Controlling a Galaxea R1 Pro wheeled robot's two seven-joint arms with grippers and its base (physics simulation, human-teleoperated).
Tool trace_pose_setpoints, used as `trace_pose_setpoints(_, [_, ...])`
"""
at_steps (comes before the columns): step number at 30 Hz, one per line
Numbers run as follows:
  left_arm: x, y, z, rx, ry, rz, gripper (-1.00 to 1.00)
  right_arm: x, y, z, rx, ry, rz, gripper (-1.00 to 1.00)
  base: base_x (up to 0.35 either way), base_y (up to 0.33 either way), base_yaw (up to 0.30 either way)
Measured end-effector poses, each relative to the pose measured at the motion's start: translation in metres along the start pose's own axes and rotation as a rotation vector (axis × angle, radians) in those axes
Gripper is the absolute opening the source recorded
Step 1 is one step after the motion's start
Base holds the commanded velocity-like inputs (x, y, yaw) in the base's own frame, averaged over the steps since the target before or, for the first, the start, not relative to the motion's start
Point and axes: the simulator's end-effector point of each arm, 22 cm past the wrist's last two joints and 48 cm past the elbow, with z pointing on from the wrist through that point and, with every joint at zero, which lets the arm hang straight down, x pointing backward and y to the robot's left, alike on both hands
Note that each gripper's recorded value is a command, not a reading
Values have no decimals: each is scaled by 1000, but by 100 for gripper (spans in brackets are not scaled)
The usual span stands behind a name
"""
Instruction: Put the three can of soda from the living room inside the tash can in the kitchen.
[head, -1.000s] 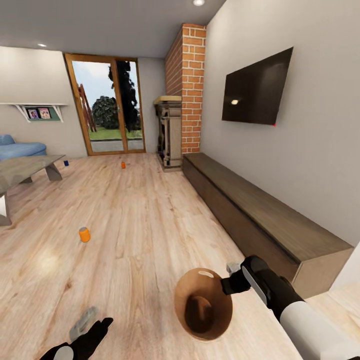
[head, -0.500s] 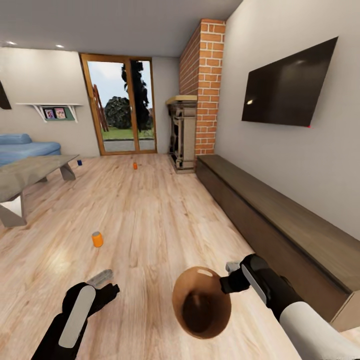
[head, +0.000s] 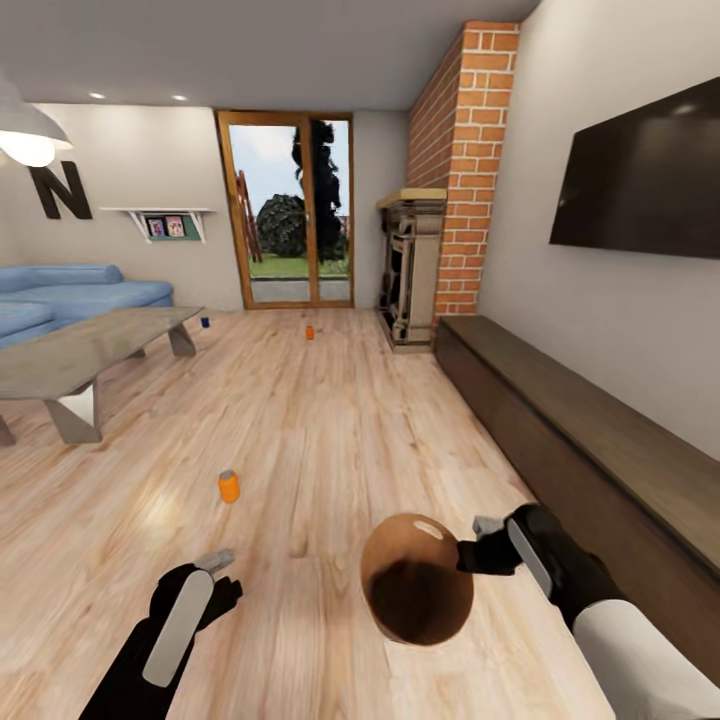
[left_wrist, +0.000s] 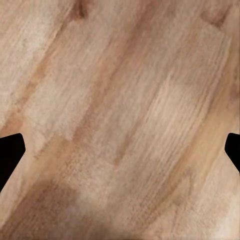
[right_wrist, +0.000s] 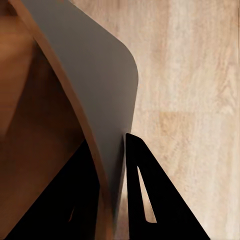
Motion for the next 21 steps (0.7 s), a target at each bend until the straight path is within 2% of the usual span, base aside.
trace_pose_setpoints(4, [3, -3, 1, -3, -1, 12, 100, -10, -29, -14, 35, -24, 20, -100, 348, 0, 24])
trace_pose_setpoints(7, [4, -5, 1, -4, -2, 20, 100, -13, -48, -19, 67, -17, 32, -100, 348, 0, 7])
trace_pose_setpoints(11, [5, -5, 1, -3, -2, 24, 100, -12, -55, -17, 43, 26, 102, -100, 348, 0, 3])
trace_pose_setpoints(12, [5, -5, 1, -3, -2, 24, 100, -10, -60, -16, 47, 50, 125, -100, 348, 0, 1])
trace_pose_setpoints(15, [5, -6, 1, -1, -2, 24, 100, -1, -74, -13, 81, 104, 147, -100, 348, 0, 0])
trace_pose_setpoints(21, [4, -4, 2, -3, -5, 23, 100, 2, -69, -11, 54, 117, 177, -100, 346, 59, 0])
